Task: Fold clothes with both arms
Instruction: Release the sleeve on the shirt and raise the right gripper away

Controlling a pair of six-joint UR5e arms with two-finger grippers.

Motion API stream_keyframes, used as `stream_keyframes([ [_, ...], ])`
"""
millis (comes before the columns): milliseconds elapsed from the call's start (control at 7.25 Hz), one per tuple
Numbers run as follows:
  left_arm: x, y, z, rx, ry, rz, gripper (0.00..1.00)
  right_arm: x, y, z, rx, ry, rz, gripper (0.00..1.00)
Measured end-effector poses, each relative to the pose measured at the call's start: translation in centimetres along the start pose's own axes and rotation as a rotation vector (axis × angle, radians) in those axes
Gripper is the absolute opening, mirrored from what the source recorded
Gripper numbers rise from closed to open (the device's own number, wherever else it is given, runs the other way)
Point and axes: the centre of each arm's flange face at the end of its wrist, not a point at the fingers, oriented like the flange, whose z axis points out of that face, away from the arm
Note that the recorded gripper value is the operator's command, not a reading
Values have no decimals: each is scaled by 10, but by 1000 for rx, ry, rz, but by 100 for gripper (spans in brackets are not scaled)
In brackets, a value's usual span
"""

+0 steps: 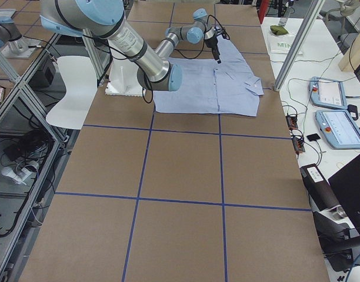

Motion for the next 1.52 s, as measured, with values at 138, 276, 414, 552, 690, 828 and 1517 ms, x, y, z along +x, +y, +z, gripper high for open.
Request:
stream_keyframes([
  [138, -4, 10, 7, -6, 2, -31, 100, 41, -24, -5, -58, -27, -7, 100],
  [276, -3, 15, 14, -7, 7, -105, 100, 97, -43, -19, -81, -58, -42, 100],
  [414, 1, 21, 24, 3, 21, -186, 100, 160, -61, -39, -100, -81, -82, 100],
  [552, 9, 34, 41, 26, 47, -267, 100, 231, -78, -58, -129, -99, -130, 100],
  [690, 19, 45, 61, 54, 72, -337, 100, 300, -89, -69, -153, -110, -181, 100],
  [828, 30, 48, 83, 82, 79, -398, 100, 365, -94, -71, -171, -117, -225, 100],
  [1517, 110, 47, 194, 181, 149, -628, 76, 552, -84, -79, -173, -219, -250, 100],
])
